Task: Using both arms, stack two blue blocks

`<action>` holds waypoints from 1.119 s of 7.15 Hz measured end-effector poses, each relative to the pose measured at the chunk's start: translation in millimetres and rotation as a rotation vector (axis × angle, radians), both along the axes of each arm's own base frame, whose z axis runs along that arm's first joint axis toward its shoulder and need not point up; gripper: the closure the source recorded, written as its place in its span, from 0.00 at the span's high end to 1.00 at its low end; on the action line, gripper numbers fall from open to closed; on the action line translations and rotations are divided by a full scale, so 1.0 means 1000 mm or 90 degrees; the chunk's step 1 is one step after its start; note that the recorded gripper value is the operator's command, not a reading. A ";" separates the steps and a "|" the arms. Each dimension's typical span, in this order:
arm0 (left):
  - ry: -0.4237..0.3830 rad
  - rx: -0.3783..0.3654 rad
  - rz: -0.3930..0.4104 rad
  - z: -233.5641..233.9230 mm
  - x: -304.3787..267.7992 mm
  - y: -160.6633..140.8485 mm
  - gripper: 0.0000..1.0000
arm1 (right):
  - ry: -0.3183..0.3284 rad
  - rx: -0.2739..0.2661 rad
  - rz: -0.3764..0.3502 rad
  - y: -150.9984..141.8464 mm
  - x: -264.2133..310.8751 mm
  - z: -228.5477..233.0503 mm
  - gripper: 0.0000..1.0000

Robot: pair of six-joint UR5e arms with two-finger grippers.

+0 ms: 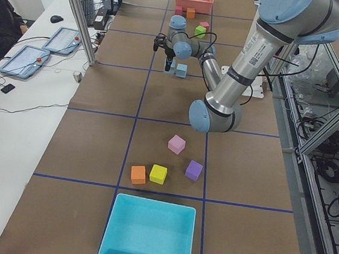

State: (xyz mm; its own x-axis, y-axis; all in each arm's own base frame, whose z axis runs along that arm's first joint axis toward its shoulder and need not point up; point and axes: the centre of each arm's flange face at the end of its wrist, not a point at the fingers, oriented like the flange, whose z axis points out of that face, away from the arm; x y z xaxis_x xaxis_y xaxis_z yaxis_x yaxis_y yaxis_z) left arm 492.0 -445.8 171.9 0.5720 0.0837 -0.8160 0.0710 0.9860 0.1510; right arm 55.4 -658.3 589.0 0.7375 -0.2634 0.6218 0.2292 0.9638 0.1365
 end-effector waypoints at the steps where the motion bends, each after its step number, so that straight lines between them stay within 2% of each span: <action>1: -0.013 0.028 0.019 -0.017 0.018 0.018 0.63 | 0.006 -0.001 0.001 0.000 0.000 0.001 1.00; 2: -0.029 0.047 0.031 -0.032 0.036 0.035 0.63 | 0.009 -0.001 0.001 0.000 0.001 0.001 1.00; 4: -0.060 0.062 0.053 -0.043 0.054 0.049 0.63 | 0.010 -0.002 0.003 0.000 0.002 0.002 1.00; 8: -0.089 0.067 0.073 -0.061 0.089 0.037 0.63 | 0.010 -0.003 0.003 0.001 0.002 0.002 1.00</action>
State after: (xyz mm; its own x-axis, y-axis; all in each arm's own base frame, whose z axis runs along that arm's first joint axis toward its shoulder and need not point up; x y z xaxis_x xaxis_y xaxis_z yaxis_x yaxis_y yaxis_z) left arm 581.2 -408.6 110.6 0.6603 0.2362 -0.7129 -0.0703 0.9645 0.2544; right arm 57.4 -657.7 591.3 0.7487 -0.2567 0.6112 0.2266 0.9656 0.1279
